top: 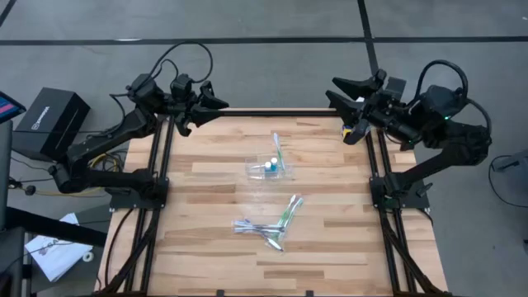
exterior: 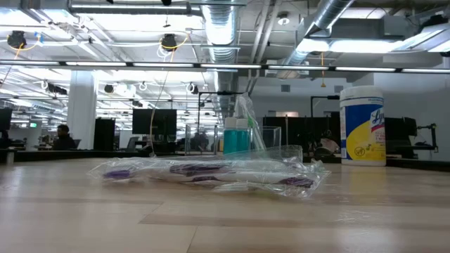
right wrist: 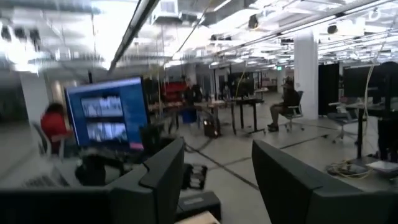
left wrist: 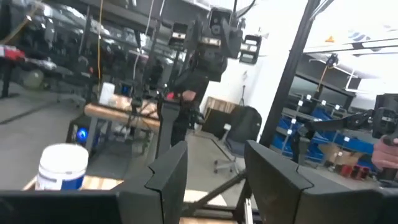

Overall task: Pick & Place toothbrushing station
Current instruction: Put the top left purple toothbrush into the transparent organizer

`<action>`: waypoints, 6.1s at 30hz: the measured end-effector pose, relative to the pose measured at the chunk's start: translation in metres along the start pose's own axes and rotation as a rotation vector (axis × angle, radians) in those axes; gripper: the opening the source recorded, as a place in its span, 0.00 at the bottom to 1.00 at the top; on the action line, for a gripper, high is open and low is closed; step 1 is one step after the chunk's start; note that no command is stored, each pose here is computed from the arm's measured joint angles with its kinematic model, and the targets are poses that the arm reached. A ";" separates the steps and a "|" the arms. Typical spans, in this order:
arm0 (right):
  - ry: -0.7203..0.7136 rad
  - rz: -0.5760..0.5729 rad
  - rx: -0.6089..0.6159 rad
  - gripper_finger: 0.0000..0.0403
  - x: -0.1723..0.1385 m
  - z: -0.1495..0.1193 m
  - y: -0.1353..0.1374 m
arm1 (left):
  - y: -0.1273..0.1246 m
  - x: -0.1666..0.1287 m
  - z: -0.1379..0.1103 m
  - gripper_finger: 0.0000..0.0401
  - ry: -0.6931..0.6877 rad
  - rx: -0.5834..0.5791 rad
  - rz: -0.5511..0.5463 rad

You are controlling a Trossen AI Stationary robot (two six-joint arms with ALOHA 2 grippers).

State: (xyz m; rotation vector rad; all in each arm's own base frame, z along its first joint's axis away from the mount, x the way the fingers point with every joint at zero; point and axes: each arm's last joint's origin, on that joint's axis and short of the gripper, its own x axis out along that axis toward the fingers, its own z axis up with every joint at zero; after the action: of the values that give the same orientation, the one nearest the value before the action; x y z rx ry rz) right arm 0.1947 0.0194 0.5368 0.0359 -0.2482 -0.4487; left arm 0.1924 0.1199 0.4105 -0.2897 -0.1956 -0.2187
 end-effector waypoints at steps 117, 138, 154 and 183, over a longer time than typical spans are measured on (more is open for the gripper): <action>0.501 0.391 -0.052 0.45 0.024 -0.044 -0.063 | -0.074 0.069 -0.329 0.38 1.427 -0.313 0.317; 0.498 0.396 -0.070 0.45 0.024 -0.044 -0.063 | -0.077 0.073 -0.328 0.02 1.413 -0.388 0.212; 0.463 0.415 -0.107 0.45 0.025 -0.042 -0.063 | -0.070 0.075 -0.254 0.00 1.120 -0.557 0.214; 0.350 0.437 -0.174 0.45 0.029 -0.033 -0.061 | -0.069 0.045 -0.139 0.00 0.564 -1.428 0.386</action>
State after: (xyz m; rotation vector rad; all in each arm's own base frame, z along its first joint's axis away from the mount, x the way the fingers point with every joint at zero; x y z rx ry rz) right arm 0.2016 -0.0489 0.5059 -0.1087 0.1295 -0.0229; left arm 0.2413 0.0050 0.3082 -1.6400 0.6259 -0.0125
